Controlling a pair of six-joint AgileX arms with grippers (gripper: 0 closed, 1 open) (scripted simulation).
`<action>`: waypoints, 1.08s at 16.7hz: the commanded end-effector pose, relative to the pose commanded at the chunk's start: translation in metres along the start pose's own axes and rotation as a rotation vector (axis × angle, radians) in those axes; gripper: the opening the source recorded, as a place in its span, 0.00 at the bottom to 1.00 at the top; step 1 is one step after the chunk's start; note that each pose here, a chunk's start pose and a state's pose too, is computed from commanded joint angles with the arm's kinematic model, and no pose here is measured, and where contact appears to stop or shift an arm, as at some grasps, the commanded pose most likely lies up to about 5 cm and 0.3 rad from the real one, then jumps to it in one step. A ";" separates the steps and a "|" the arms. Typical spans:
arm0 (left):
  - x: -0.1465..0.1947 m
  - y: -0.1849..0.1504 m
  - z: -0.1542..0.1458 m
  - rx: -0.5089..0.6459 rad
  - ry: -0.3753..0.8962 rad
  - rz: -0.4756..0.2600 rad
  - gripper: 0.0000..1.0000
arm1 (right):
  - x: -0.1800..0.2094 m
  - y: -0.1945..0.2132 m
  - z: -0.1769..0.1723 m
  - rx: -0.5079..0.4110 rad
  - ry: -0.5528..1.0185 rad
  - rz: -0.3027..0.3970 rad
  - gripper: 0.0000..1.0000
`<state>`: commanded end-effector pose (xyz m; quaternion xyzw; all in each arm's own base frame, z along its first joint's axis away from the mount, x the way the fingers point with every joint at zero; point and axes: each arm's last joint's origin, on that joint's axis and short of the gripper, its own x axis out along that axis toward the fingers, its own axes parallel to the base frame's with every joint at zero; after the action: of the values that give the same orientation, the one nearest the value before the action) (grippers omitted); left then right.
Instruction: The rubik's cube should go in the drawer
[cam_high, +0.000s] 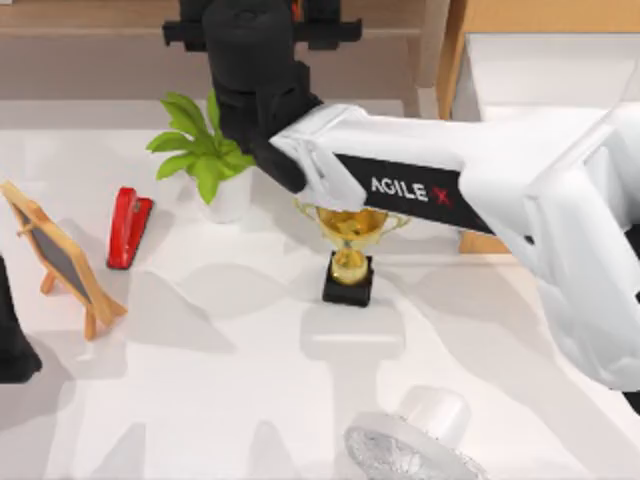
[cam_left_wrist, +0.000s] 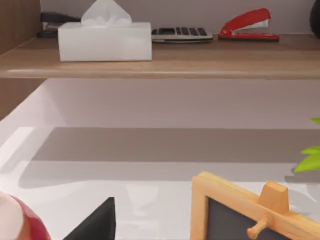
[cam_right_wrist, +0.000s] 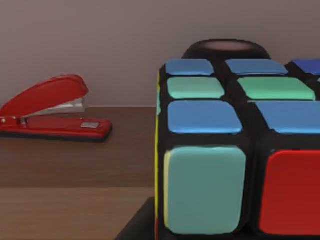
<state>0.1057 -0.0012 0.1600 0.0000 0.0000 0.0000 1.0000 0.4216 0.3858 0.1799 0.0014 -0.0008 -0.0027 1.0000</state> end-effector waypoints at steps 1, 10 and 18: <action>0.000 0.000 0.000 0.000 0.000 0.000 1.00 | 0.003 -0.002 -0.001 0.001 0.000 -0.004 0.00; 0.000 0.000 0.000 0.000 0.000 0.000 1.00 | -0.025 0.008 0.052 -0.033 0.117 0.203 0.00; 0.000 0.000 0.000 0.000 0.000 0.000 1.00 | -0.031 -0.048 0.079 -0.155 0.587 0.349 0.00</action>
<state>0.1057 -0.0012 0.1600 0.0000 0.0000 0.0000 1.0000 0.3902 0.3374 0.2586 -0.0741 0.2869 0.1687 0.9401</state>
